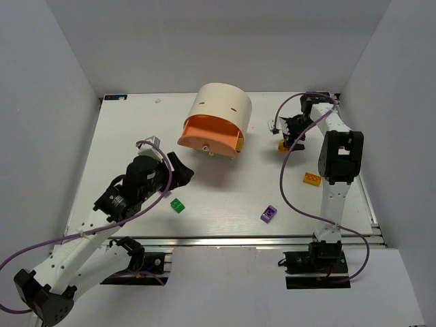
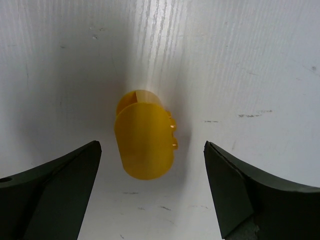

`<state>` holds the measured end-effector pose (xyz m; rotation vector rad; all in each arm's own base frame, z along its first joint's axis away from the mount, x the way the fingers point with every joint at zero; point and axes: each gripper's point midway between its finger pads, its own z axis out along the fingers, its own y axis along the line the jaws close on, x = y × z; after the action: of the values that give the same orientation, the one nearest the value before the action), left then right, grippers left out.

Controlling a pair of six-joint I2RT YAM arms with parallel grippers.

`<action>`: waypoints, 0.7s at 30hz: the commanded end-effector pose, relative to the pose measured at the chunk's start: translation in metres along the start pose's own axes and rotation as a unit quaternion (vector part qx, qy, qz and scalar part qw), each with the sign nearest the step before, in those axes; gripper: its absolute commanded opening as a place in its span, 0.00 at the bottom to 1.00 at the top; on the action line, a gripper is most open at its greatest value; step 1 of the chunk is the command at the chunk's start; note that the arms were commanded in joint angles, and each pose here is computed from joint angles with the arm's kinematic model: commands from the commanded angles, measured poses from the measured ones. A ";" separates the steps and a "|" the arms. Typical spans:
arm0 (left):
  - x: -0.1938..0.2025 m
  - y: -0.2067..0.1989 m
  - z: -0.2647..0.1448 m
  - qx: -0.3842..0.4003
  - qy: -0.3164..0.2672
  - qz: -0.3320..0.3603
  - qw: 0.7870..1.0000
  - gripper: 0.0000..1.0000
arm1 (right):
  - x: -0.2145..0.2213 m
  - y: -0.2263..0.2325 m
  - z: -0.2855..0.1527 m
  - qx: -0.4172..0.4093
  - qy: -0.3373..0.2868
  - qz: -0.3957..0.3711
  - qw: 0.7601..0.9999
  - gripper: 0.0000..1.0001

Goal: Sort the legos into containers by color

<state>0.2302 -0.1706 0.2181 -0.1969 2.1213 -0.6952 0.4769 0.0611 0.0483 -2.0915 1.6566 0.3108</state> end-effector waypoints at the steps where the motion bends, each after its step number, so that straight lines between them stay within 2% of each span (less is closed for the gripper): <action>1: 0.003 0.008 0.002 -0.017 0.001 -0.016 1.000 0.91 | 0.008 0.015 0.013 -0.017 0.015 -0.012 1.000 0.88; 6: 0.003 0.009 0.008 -0.030 0.008 -0.009 0.999 0.91 | 0.006 0.010 0.022 -0.010 -0.006 0.019 1.000 0.81; 9: 0.005 0.012 0.011 -0.036 0.009 -0.009 0.999 0.91 | 0.003 0.011 0.022 -0.019 -0.013 0.025 0.999 0.68; 11: 0.005 0.013 0.011 -0.039 0.006 -0.015 0.999 0.91 | -0.002 0.009 0.013 -0.017 -0.022 0.027 0.999 0.39; 13: 0.006 0.015 0.011 -0.040 0.003 -0.021 0.999 0.91 | -0.010 0.014 0.002 -0.016 -0.035 0.037 0.999 0.15; 16: 0.007 0.016 0.011 -0.037 -0.003 -0.032 0.999 0.91 | -0.034 0.023 -0.023 0.004 -0.061 0.042 0.997 0.06; 19: 0.008 0.017 0.010 -0.036 -0.006 -0.037 0.999 0.91 | -0.086 0.021 -0.080 0.064 -0.101 0.060 0.991 0.02; 21: 0.009 0.018 0.011 -0.036 -0.005 -0.036 0.999 0.91 | -0.121 0.021 -0.108 0.086 -0.149 0.114 0.978 0.00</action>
<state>0.2326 -0.1662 0.1920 -0.2885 2.1753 -0.6497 0.4294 0.0801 0.0830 -1.8777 1.7678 0.4889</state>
